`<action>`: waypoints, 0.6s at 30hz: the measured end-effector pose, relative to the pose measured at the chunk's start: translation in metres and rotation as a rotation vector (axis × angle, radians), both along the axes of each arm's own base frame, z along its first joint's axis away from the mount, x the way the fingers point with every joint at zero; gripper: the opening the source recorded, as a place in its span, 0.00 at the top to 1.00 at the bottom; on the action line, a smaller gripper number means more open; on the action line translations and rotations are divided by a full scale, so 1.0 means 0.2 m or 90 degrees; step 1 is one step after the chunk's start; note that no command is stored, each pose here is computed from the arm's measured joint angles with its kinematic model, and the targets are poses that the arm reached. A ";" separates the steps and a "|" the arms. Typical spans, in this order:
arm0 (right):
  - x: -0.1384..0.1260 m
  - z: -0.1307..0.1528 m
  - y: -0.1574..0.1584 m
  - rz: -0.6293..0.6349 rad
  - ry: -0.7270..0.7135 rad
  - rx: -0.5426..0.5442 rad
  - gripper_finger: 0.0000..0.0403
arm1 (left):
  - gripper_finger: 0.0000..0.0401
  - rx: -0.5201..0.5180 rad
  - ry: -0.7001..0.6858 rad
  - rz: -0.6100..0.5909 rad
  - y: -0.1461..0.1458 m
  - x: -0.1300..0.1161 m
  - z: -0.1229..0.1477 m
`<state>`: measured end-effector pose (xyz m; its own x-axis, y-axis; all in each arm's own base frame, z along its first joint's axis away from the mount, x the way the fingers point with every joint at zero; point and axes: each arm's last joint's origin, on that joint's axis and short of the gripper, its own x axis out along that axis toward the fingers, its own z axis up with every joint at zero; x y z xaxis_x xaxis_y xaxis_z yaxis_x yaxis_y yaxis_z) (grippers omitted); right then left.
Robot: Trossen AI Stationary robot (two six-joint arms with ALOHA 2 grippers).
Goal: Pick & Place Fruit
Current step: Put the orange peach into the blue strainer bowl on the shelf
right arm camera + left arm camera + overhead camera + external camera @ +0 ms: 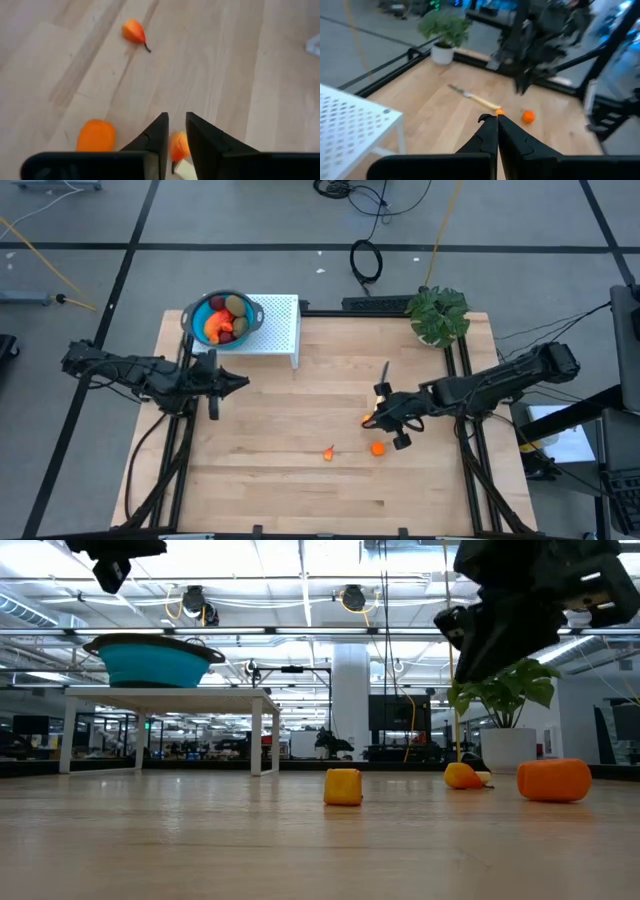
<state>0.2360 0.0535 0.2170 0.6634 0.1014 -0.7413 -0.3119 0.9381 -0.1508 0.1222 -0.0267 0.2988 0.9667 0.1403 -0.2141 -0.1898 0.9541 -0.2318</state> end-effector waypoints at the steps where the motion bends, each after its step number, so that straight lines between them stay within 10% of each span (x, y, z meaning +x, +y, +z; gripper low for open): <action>1: 0.01 -0.01 0.00 0.000 0.007 -0.001 0.83 | 0.98 -0.004 -0.010 -0.006 0.00 -0.01 0.00; 18: 0.12 -0.27 -0.06 -0.095 0.143 0.010 0.50 | 0.98 0.023 -0.061 -0.045 0.06 -0.19 -0.10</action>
